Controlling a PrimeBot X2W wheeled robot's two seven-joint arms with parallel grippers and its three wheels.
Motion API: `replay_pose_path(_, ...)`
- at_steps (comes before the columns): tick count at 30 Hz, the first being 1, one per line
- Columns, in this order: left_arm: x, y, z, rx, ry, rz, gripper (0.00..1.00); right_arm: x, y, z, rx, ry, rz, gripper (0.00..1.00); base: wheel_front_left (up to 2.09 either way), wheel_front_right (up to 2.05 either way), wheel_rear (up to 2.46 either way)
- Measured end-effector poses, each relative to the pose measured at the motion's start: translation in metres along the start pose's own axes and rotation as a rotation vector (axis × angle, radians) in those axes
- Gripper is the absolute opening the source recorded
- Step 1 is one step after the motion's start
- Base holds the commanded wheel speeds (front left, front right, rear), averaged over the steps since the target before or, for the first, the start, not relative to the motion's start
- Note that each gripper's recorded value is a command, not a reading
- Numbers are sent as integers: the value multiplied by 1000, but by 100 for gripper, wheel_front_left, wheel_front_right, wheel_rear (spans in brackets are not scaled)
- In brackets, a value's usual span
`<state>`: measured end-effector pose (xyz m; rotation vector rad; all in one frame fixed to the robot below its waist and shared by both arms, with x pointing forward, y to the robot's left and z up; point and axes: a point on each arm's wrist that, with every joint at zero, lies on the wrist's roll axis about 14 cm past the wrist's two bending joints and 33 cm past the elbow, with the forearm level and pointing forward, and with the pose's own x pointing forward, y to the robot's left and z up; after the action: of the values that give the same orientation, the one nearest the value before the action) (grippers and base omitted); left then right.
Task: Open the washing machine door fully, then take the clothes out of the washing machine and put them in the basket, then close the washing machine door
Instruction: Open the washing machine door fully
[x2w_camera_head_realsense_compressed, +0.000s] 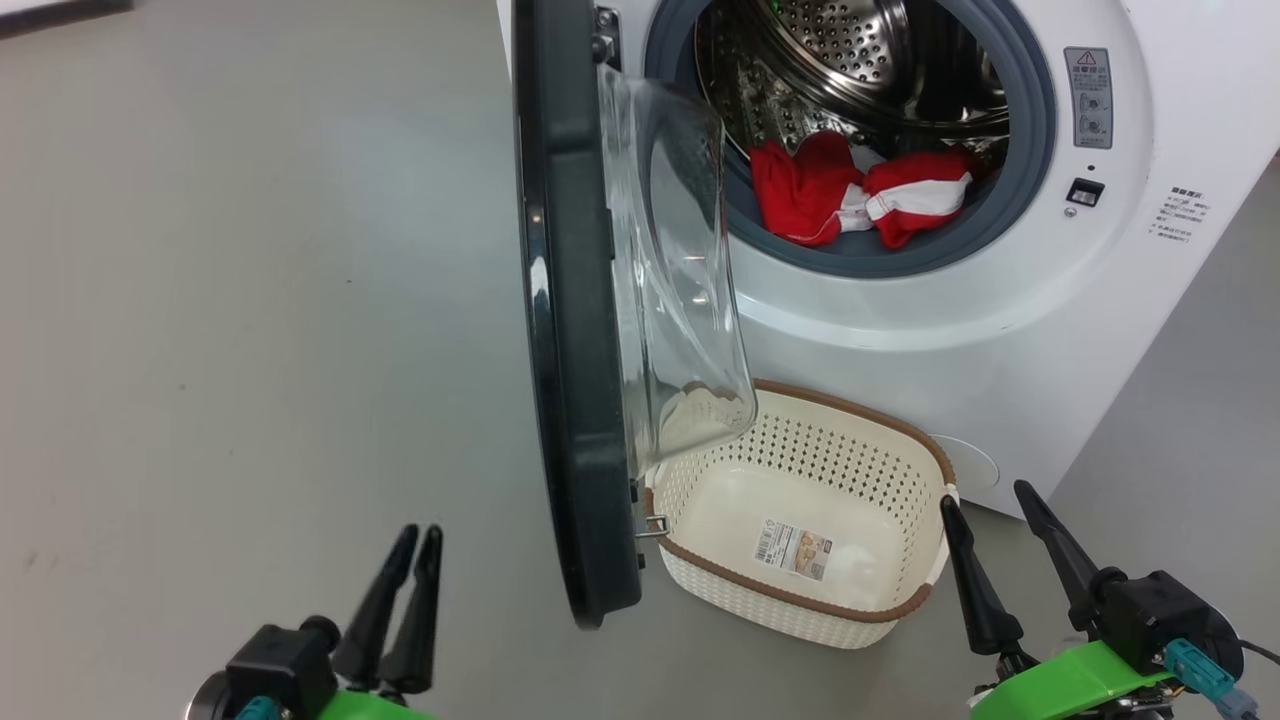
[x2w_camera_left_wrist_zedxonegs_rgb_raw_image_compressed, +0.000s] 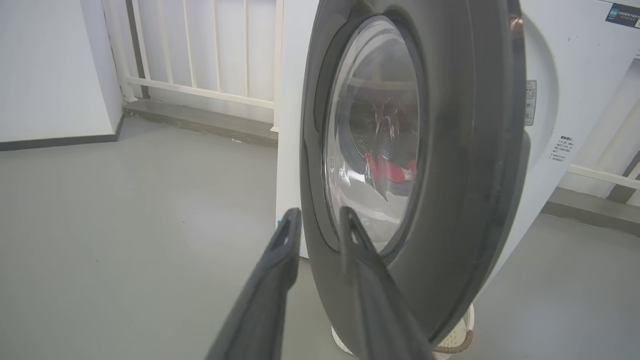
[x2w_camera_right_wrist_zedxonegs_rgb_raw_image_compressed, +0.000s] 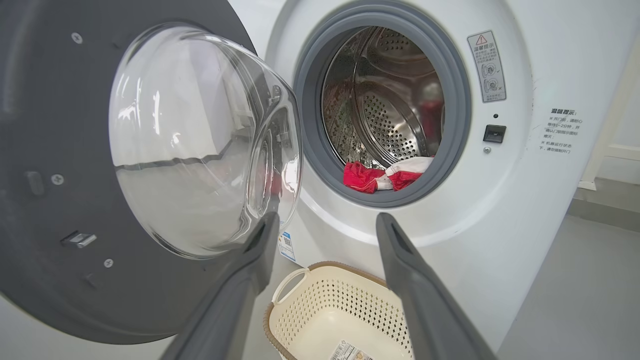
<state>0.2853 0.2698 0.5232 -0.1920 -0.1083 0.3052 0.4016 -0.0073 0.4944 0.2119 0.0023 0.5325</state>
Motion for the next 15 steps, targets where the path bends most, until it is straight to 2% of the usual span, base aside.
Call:
replay_pose_path(6, 12, -6, 12, 8, -32, -21, 0, 0, -2, -2, 8, 4, -7, 100, 0, 0, 0)
replay_pose_path(15, 38, -29, 63, 32, -183, -95, 0, -2, -5, -3, 10, 6, -15, 100, 0, 0, 0)
